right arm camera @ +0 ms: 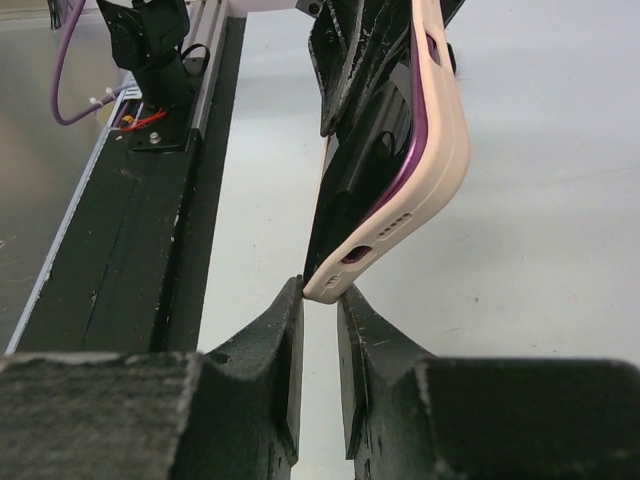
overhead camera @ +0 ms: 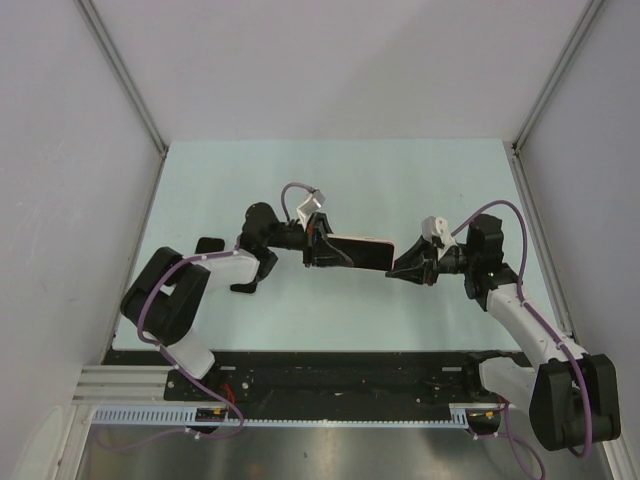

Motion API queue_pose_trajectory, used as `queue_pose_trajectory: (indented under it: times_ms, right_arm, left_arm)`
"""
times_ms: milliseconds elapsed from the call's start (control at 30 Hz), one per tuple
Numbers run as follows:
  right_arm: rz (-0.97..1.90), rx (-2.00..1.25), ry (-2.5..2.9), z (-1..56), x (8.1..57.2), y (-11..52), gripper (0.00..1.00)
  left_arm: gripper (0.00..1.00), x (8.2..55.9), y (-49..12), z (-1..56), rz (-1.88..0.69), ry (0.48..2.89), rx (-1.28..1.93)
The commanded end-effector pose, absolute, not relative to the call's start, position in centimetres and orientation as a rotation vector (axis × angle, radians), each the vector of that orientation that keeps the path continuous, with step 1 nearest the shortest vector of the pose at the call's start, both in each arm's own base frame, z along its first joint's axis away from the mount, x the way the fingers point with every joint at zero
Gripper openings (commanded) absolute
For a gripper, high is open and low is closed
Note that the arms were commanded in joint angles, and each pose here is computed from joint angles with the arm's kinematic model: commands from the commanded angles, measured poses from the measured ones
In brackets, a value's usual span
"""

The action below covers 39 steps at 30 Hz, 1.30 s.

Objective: Take the phone out of the phone case
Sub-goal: Remove the phone case from the phone.

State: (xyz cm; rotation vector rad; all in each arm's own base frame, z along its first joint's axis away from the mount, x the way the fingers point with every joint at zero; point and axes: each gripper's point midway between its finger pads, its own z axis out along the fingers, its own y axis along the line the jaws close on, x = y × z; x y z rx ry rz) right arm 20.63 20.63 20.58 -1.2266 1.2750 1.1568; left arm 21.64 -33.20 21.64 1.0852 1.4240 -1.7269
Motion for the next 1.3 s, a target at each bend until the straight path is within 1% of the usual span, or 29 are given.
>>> queue_pose_trajectory:
  times_ms: [0,233,633,867,1267]
  right_arm:
    - [1.045,-1.295,1.162,22.0,21.4,21.0,0.06]
    - [0.979,-1.277,1.179,21.9,22.6,20.8,0.05]
    - [0.942,-1.261,1.210,21.2,23.7,20.7,0.05]
    - [0.912,-1.283,1.199,20.3,23.9,20.5,0.04]
    - [0.850,-1.308,1.155,19.6,24.2,20.3,0.04]
  left_arm:
    - [0.00,19.2,-34.2,24.2,-1.777,1.298,1.222]
    - [0.00,17.0,-34.1,24.1,-1.825,1.262,1.336]
    - [0.00,11.8,-33.8,23.9,-1.891,1.111,1.585]
    - [0.00,10.6,-33.3,24.3,-1.890,1.052,1.643]
    - [0.00,9.7,-33.3,24.2,-1.913,1.038,1.684]
